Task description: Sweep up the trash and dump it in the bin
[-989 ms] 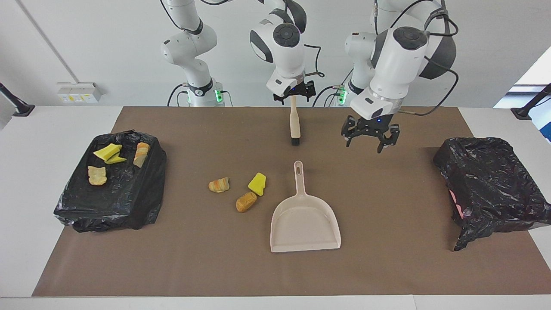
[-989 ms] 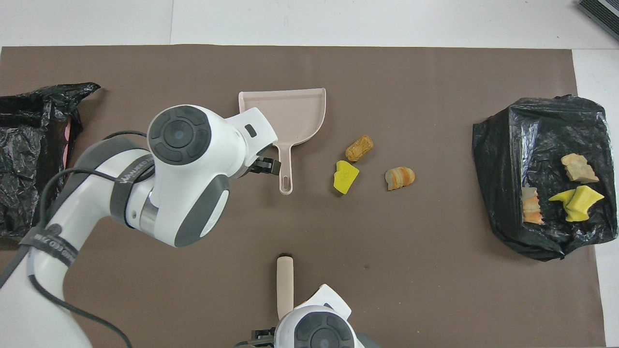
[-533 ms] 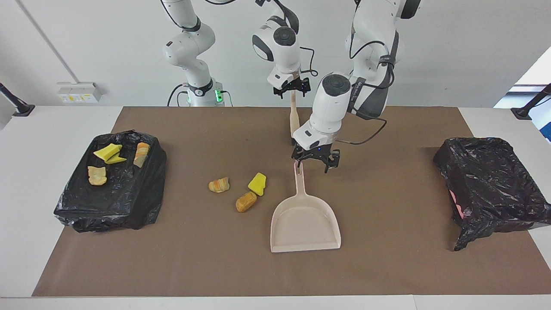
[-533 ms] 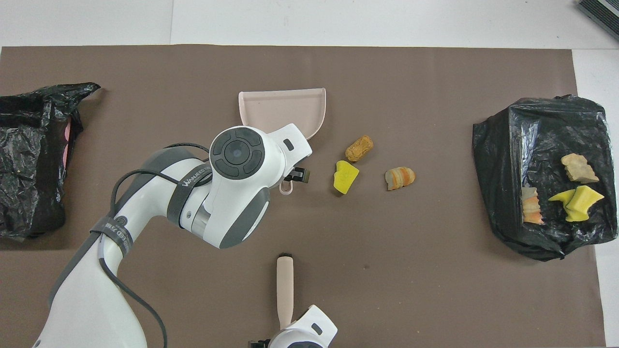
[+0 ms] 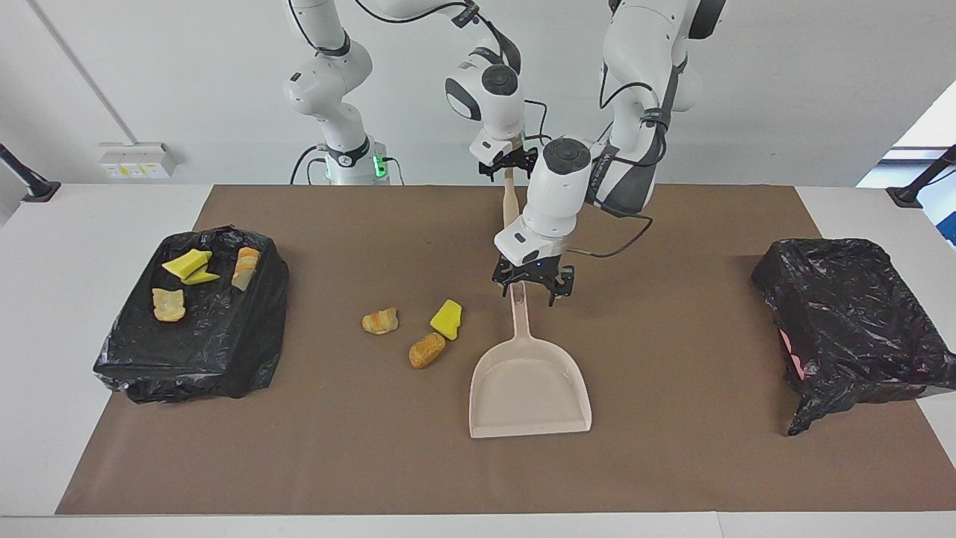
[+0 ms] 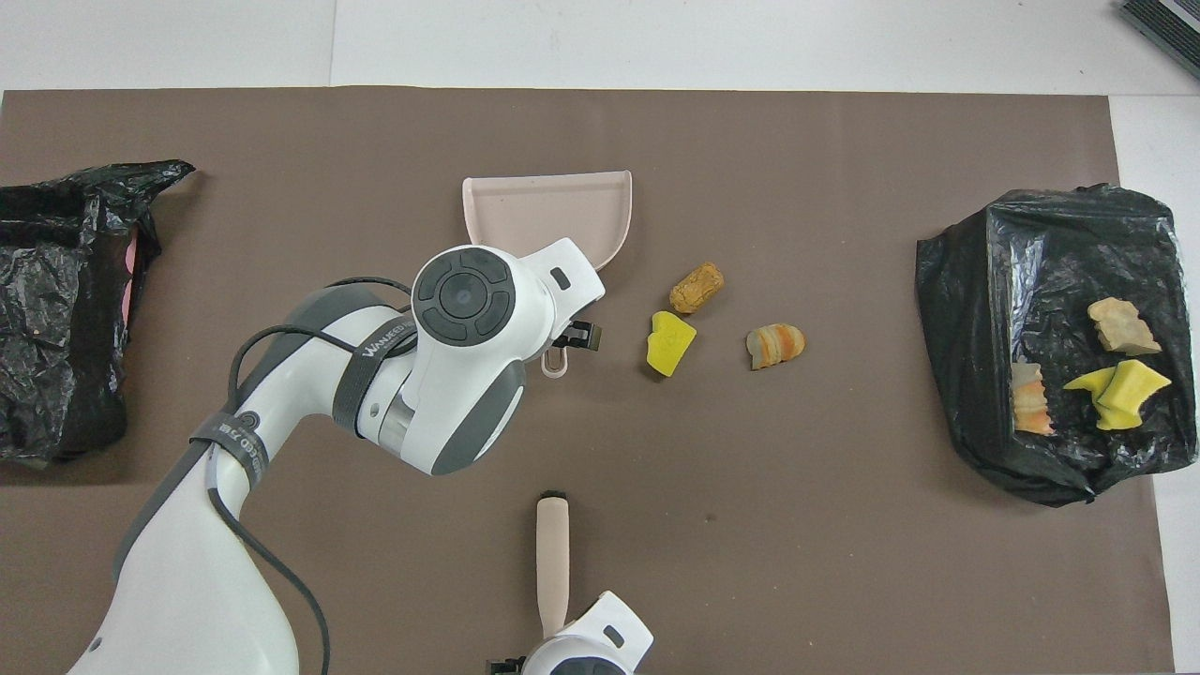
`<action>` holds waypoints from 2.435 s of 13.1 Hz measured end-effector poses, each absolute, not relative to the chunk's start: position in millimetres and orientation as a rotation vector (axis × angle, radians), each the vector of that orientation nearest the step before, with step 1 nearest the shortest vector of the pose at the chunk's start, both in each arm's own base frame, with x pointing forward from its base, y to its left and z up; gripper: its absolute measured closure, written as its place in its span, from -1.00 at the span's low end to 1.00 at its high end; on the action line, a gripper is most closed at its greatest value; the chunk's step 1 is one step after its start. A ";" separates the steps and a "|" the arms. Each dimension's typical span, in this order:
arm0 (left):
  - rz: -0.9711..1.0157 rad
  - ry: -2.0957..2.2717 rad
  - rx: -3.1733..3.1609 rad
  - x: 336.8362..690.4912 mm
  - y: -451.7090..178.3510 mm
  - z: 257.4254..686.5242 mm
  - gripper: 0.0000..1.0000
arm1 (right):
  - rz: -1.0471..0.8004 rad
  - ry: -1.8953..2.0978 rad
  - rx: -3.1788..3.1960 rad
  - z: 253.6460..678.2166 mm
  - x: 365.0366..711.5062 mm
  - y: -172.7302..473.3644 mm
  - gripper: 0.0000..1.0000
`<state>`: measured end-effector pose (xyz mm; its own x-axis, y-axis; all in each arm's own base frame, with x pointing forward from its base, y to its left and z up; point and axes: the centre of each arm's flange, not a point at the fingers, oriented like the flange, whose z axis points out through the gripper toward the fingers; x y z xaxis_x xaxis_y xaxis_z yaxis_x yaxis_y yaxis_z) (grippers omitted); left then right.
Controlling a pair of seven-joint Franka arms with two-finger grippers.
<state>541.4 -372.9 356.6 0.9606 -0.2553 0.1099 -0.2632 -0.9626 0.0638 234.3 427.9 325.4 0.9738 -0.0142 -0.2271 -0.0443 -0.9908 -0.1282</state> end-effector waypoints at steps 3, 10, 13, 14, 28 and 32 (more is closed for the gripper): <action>0.156 -0.403 3.032 541.5 -373.7 355.7 -1.00 | 0.339 0.048 -2.986 326.8 235.9 428.1 -0.74; 0.188 -0.400 3.016 547.6 -381.9 348.6 -1.00 | 0.335 0.083 -2.982 329.8 238.1 428.8 0.49; 0.193 -0.403 3.015 551.7 -386.0 345.8 -1.00 | 0.331 0.087 -2.977 331.9 239.8 429.0 0.49; 0.200 -0.405 3.014 552.8 -386.5 347.5 -0.99 | 0.333 0.088 -2.977 333.2 240.0 428.6 0.49; 0.171 -1.037 3.077 551.6 -353.2 409.7 0.34 | 0.248 0.090 -3.196 416.1 337.7 277.2 0.49; 0.041 -1.521 2.933 545.6 -336.5 425.1 0.34 | 0.238 -0.150 -3.258 415.3 402.5 201.6 0.49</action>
<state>545.6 -336.5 425.1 0.5786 -0.8139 -0.0529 -0.8099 -0.5657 -0.1552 402.5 201.6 415.3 0.9852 0.0820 -0.1506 0.1007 -0.9875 0.1210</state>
